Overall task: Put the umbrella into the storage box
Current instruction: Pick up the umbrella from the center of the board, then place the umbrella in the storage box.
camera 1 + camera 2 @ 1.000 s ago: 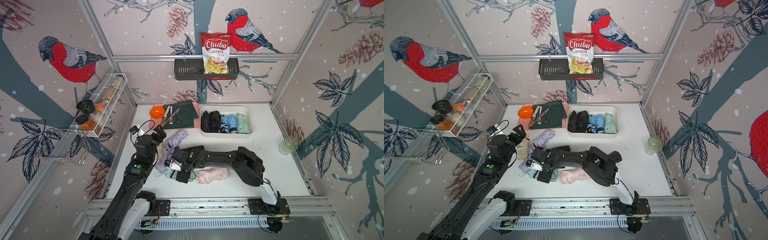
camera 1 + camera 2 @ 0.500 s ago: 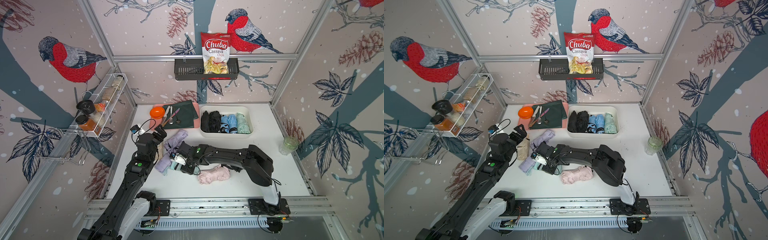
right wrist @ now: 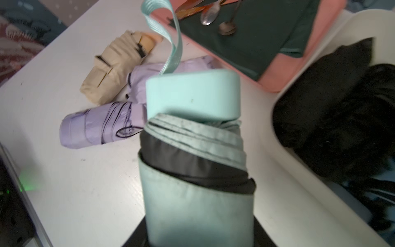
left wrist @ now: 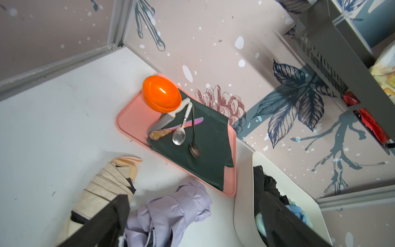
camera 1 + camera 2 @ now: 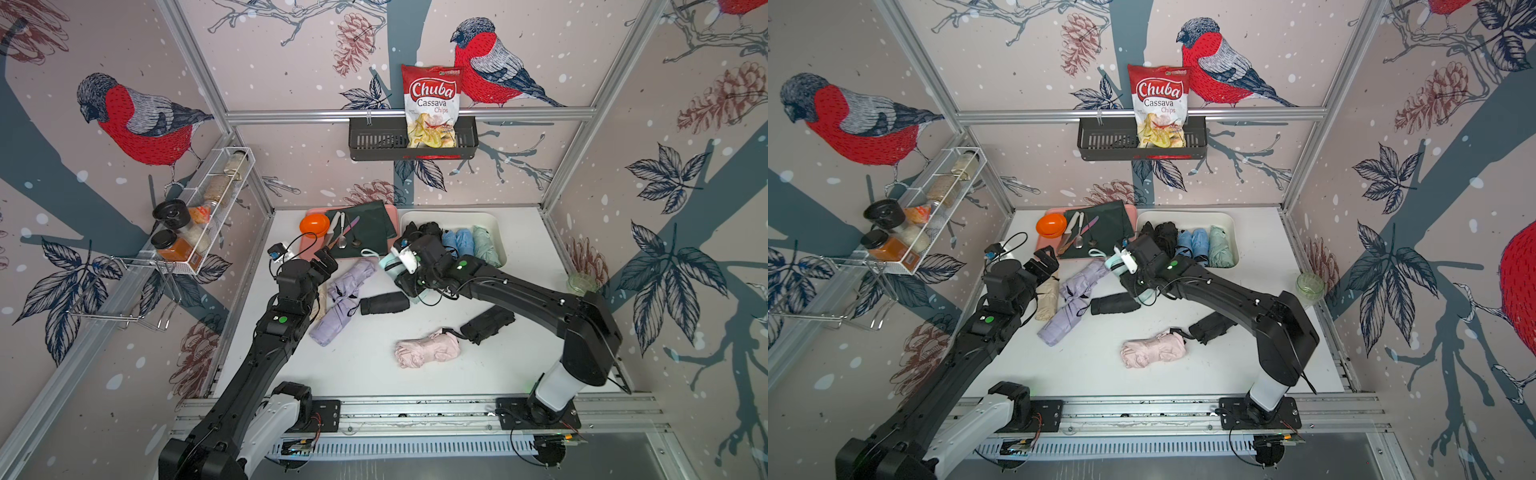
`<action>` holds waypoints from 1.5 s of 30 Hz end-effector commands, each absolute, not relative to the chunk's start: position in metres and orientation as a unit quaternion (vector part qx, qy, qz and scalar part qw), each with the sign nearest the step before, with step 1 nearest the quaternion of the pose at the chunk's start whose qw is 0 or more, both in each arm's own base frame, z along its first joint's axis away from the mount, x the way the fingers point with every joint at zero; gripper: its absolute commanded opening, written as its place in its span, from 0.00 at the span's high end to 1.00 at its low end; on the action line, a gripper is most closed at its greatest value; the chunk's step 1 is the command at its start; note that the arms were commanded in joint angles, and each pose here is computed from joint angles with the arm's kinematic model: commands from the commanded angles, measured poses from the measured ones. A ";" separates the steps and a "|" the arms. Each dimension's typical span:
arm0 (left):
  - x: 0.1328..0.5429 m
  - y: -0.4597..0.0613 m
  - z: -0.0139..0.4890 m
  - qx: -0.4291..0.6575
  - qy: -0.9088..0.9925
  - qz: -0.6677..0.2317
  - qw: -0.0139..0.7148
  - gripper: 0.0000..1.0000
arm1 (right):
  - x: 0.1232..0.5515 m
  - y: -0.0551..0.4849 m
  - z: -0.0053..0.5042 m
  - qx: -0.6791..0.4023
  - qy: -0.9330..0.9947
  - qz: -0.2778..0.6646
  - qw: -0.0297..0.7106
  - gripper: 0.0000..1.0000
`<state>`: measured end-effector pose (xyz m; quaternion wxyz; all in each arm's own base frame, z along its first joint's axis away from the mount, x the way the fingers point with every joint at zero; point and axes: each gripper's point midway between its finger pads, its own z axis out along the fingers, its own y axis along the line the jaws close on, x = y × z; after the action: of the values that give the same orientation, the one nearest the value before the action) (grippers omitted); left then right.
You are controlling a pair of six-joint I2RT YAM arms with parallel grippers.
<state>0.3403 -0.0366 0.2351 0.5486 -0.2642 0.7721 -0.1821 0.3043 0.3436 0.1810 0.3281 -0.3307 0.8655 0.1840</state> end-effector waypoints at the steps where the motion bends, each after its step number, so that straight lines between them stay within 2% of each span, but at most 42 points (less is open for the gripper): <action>1: 0.353 -0.059 0.244 -0.212 0.777 -0.221 0.550 0.01 | 0.346 0.302 0.205 -0.225 0.880 0.175 0.380 0.58; 5: 0.370 -0.091 0.237 -0.168 0.792 -0.262 0.525 0.02 | 0.379 0.243 0.209 -0.144 0.893 0.170 0.391 0.57; 9: 0.382 -0.142 0.235 -0.110 0.804 -0.299 0.502 0.01 | 0.393 0.220 0.207 -0.119 0.891 0.200 0.390 0.57; 18: 0.402 -0.257 0.242 0.016 0.786 -0.468 0.405 0.06 | 0.401 0.214 0.216 -0.139 0.850 0.290 0.417 0.57; 27: 0.415 -0.357 0.259 0.115 0.752 -0.561 0.325 0.13 | 0.399 0.222 0.225 -0.167 0.827 0.319 0.432 0.54; 32: 0.426 -0.372 0.264 0.121 0.748 -0.567 0.324 0.19 | 0.396 0.226 0.225 -0.177 0.824 0.330 0.426 0.54; 42: 0.442 -0.387 0.255 0.123 0.760 -0.562 0.303 0.18 | 0.390 0.235 0.227 -0.200 0.813 0.350 0.420 0.53; 45: 0.443 -0.392 0.254 0.127 0.757 -0.568 0.296 0.24 | 0.389 0.241 0.226 -0.209 0.812 0.351 0.417 0.53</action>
<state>0.4469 -0.3859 0.2499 0.3020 0.1132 0.7638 -0.5591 0.3854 0.2297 0.2083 0.3891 -0.1815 0.8384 0.3359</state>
